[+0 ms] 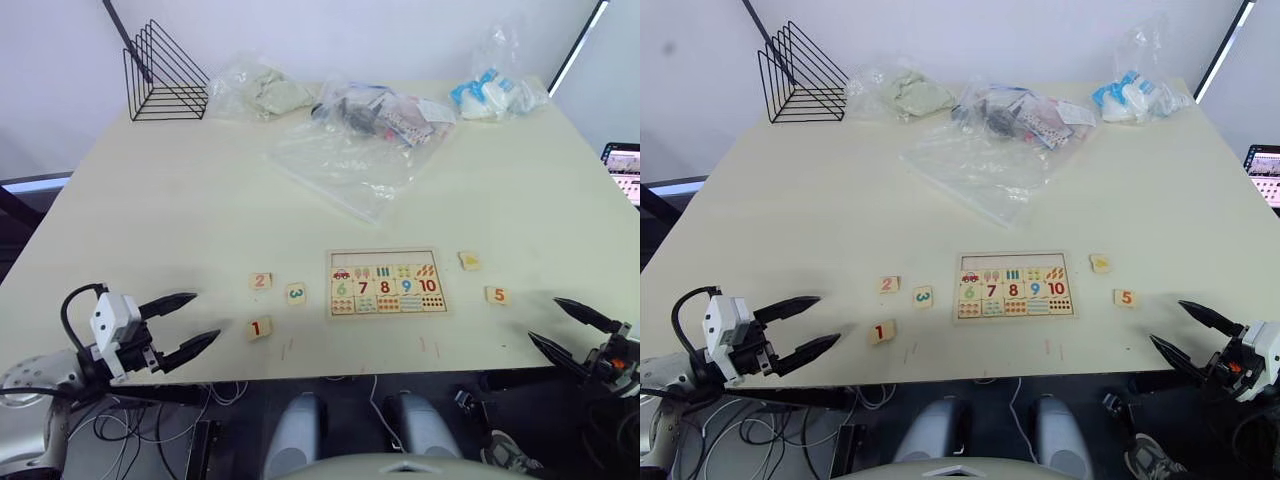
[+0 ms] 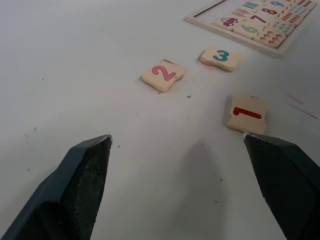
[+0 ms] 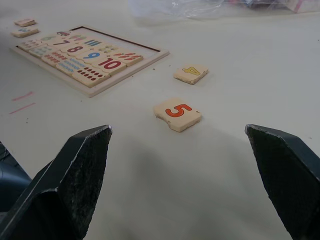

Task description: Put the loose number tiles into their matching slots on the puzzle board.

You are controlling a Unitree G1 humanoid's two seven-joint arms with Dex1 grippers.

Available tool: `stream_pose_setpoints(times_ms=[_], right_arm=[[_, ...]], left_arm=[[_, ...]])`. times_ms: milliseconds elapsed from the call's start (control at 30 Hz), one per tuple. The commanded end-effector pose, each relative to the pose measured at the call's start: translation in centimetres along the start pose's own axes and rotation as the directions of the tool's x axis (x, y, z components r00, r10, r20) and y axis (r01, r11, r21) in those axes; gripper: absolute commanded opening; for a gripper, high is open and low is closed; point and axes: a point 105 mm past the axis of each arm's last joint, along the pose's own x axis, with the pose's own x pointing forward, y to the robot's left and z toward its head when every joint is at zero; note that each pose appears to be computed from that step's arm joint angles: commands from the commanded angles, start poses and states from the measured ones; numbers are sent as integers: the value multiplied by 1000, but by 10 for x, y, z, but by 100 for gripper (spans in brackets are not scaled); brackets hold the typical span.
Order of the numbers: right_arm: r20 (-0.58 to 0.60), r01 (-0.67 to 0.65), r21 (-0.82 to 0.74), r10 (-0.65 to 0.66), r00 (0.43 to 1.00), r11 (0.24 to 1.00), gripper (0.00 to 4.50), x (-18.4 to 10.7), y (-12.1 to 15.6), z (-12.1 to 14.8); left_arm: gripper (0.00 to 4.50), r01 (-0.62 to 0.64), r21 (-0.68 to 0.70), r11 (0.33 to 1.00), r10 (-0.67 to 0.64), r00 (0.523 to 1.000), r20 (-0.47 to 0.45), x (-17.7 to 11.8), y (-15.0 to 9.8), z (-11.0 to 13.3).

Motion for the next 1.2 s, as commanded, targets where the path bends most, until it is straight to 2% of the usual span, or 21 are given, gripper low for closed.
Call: stream_pose_setpoints(times_ms=[33, 333, 567, 700, 1000, 1200], right_arm=[[17, 1, -36, -1, 1000, 999, 450, -1, -1, 8], [43, -19, -48, 21, 999, 999, 450, 2, 0, 11], [93, -71, -40, 74, 993, 997, 450, 9, 10, 20], [119, -167, -33, 170, 978, 985, 450, 14, 23, 29], [113, -405, -90, 413, 904, 910, 450, 23, 54, 41], [120, -463, -93, 471, 874, 882, 450, 25, 58, 41]], left_arm=[[446, 3, 34, 999, -3, 1000, 1, -3, 2, 5], [446, 54, 80, 995, -52, 998, -27, 1, -2, 5], [446, 141, 143, 980, -140, 990, -14, 19, -8, 19], [446, 192, 166, 967, -192, 981, -19, 24, -12, 27], [446, 290, 204, 935, -276, 957, -93, 28, -14, 25], [446, 317, 223, 922, -289, 945, -151, 38, -11, 21]])
